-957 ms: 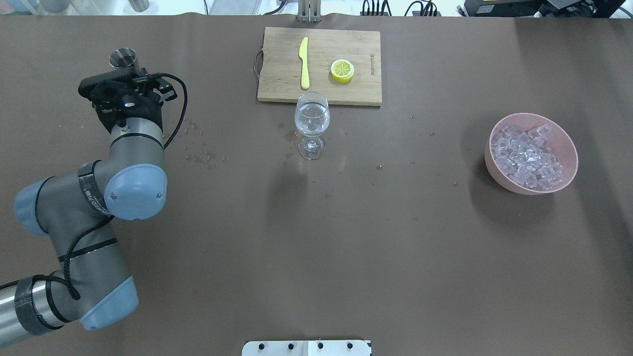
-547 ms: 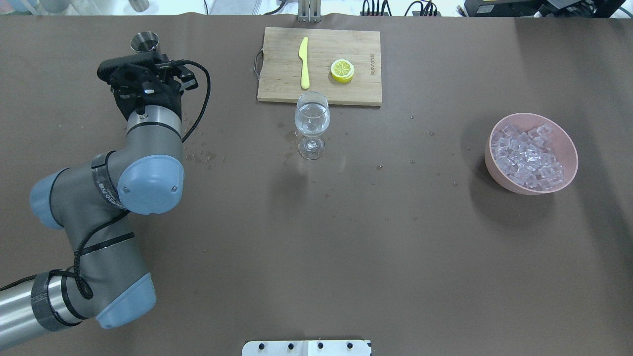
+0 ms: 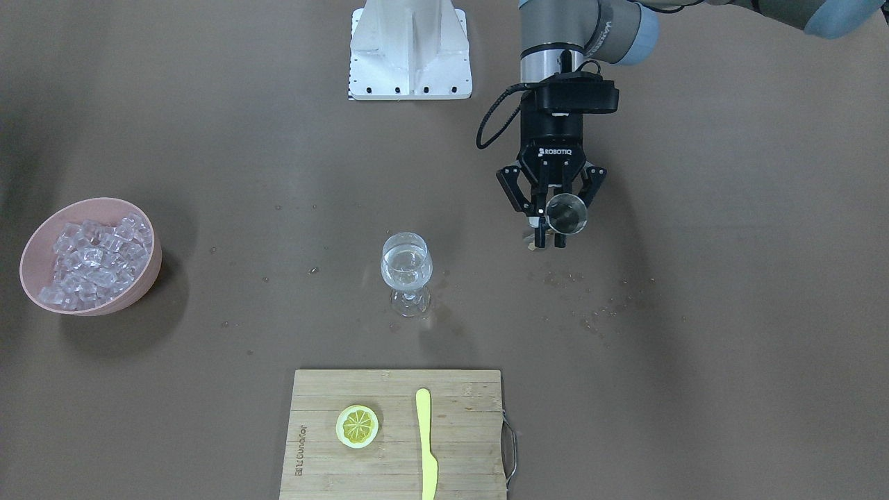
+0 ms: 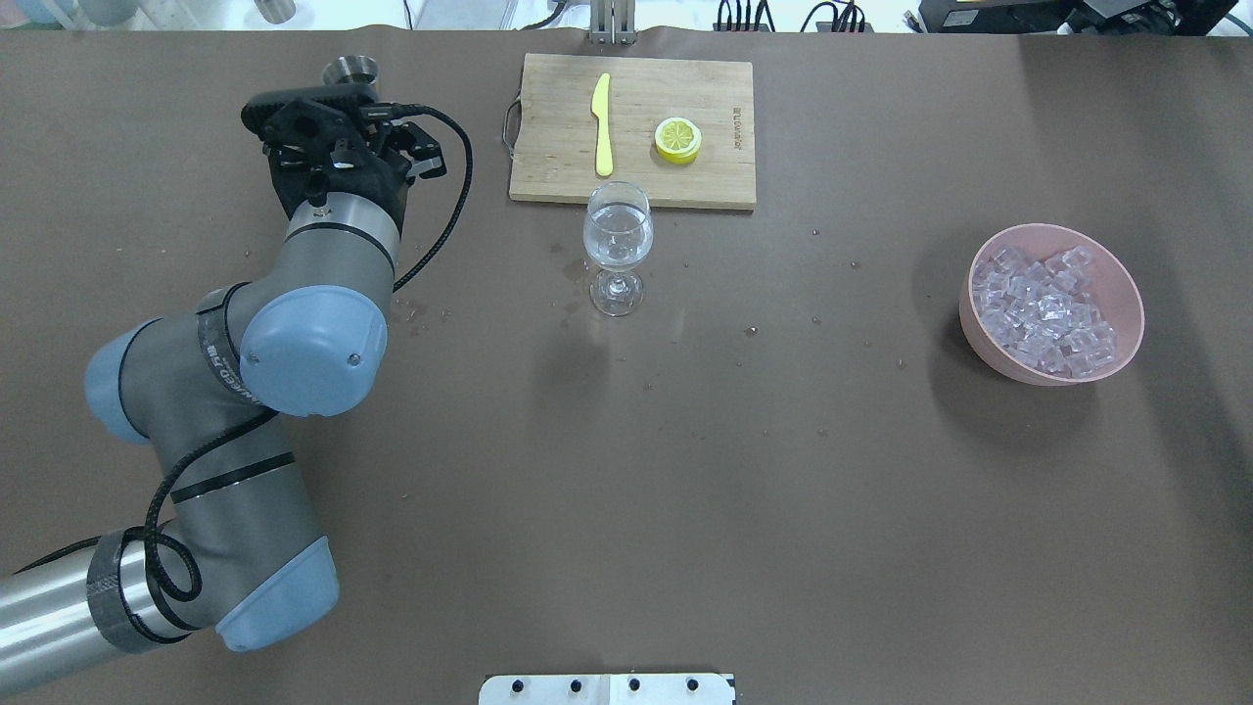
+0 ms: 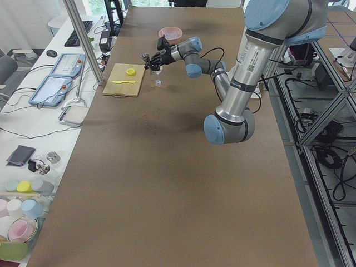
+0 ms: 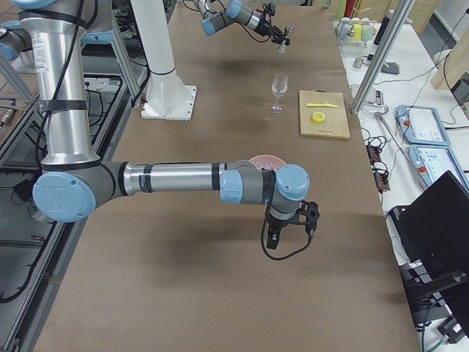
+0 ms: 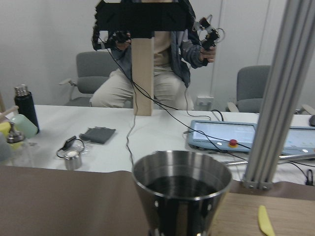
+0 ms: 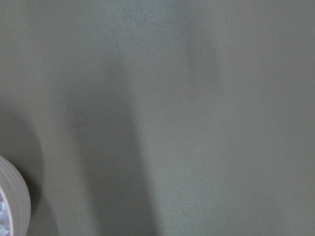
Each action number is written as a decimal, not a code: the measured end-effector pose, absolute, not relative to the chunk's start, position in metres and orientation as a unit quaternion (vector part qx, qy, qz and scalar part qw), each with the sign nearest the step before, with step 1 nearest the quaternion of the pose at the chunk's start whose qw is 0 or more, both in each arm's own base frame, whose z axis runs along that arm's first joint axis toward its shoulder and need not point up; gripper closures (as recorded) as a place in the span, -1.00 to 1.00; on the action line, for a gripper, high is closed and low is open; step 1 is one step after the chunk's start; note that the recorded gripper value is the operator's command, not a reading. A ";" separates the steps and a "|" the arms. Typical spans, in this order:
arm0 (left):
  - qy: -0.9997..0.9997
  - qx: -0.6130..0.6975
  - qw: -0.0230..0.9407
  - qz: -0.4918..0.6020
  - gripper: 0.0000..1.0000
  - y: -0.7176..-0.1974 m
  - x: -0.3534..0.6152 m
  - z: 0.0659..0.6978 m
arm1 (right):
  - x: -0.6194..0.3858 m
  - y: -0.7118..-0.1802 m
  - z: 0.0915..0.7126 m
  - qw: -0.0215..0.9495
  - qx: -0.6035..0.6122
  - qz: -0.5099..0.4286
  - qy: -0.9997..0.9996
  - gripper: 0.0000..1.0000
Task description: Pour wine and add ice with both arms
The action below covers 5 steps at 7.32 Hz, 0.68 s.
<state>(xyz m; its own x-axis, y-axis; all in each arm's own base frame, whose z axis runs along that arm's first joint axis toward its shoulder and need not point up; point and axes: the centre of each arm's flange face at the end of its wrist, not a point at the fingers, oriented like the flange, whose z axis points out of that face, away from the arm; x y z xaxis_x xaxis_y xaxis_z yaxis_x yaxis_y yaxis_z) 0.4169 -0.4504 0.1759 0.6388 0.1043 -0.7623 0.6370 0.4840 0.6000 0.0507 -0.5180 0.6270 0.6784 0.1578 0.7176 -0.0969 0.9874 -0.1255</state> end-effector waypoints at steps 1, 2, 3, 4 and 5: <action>0.425 0.482 0.759 -0.103 1.00 -0.442 0.422 0.167 | 0.050 -0.518 0.627 0.915 -0.039 0.069 -0.397 -1.00; 0.450 0.480 0.752 -0.045 1.00 -0.434 0.427 0.160 | 0.050 -0.518 0.627 0.914 -0.039 0.069 -0.397 -1.00; 0.467 0.471 0.749 -0.006 1.00 -0.429 0.432 0.157 | 0.050 -0.519 0.626 0.914 -0.039 0.070 -0.398 -1.00; 0.467 0.469 0.749 0.024 1.00 -0.426 0.436 0.155 | 0.050 -0.519 0.625 0.914 -0.038 0.069 -0.398 -1.00; 0.455 0.470 0.755 0.050 1.00 -0.426 0.440 0.148 | 0.049 -0.519 0.624 0.914 -0.037 0.068 -0.398 -1.00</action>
<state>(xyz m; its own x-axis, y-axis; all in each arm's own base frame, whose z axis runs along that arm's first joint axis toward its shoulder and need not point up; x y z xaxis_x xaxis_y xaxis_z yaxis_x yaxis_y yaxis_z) 0.4396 -0.4262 0.1483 0.5817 0.5027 -0.6394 0.3522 0.5529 0.7552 0.0488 -0.5190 0.6242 0.6735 0.1541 0.7229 -0.0944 0.9880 -0.1227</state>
